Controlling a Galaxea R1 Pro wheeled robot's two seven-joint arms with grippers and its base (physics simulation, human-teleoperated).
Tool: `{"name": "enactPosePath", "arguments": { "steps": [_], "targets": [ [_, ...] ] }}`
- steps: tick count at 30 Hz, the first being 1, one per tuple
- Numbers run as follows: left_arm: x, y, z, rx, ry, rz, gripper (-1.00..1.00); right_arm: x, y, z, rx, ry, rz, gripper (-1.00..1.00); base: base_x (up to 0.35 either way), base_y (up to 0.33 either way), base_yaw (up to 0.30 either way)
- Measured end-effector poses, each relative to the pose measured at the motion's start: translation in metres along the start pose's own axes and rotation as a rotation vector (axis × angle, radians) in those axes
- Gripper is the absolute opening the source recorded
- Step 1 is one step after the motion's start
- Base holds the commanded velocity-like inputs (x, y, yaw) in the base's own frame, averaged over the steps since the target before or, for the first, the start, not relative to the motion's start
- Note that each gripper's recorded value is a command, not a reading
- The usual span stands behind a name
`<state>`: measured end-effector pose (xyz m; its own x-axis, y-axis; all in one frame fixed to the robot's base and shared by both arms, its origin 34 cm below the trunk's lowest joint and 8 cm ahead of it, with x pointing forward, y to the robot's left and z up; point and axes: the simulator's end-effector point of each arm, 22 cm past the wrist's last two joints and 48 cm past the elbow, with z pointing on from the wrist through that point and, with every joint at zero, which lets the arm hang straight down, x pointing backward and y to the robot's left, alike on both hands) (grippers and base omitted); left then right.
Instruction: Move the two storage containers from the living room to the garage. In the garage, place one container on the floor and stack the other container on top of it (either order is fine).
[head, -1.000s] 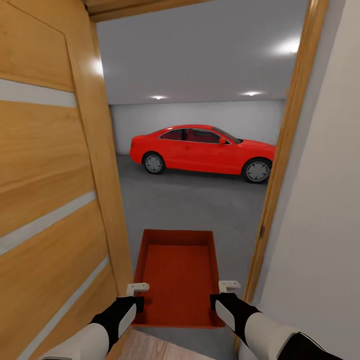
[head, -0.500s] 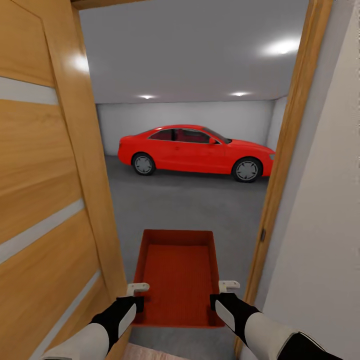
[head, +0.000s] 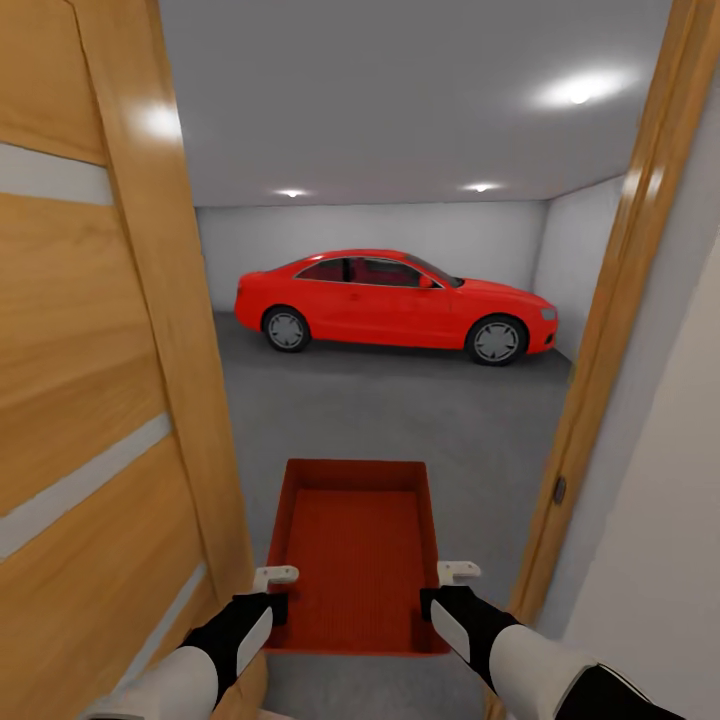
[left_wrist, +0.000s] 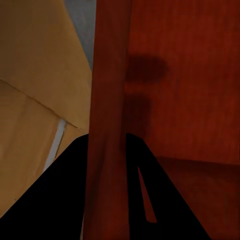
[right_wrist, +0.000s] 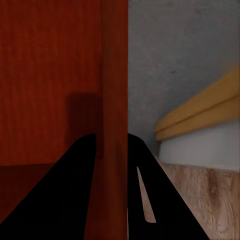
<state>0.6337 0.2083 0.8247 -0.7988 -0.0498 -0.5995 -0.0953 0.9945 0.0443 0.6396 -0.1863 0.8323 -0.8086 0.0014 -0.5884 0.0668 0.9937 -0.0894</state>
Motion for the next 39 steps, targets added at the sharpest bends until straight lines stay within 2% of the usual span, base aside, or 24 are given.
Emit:
{"name": "enactPosePath", "arguments": {
  "steps": [20, 27, 39],
  "targets": [
    [0.0001, 0.0001, 0.0004, 0.0, 0.0, 0.0, -1.0, -0.0001, 0.0002, 0.0003, 0.001, 0.0, -0.001, -1.0, 0.026, 0.017, -0.223],
    [0.0009, 0.0002, 0.0004, 0.0, 0.002, -0.001, -1.0, 0.0002, 0.0002, 0.0001, 0.001, 0.001, -0.002, -1.0, 0.023, 0.017, -0.03],
    [-0.0012, 0.0003, 0.0001, -0.001, -0.003, 0.001, -1.0, -0.0007, 0.0005, 0.0001, 0.0, -0.003, 0.001, -1.0, 0.185, 0.181, -0.001]
  ]
}}
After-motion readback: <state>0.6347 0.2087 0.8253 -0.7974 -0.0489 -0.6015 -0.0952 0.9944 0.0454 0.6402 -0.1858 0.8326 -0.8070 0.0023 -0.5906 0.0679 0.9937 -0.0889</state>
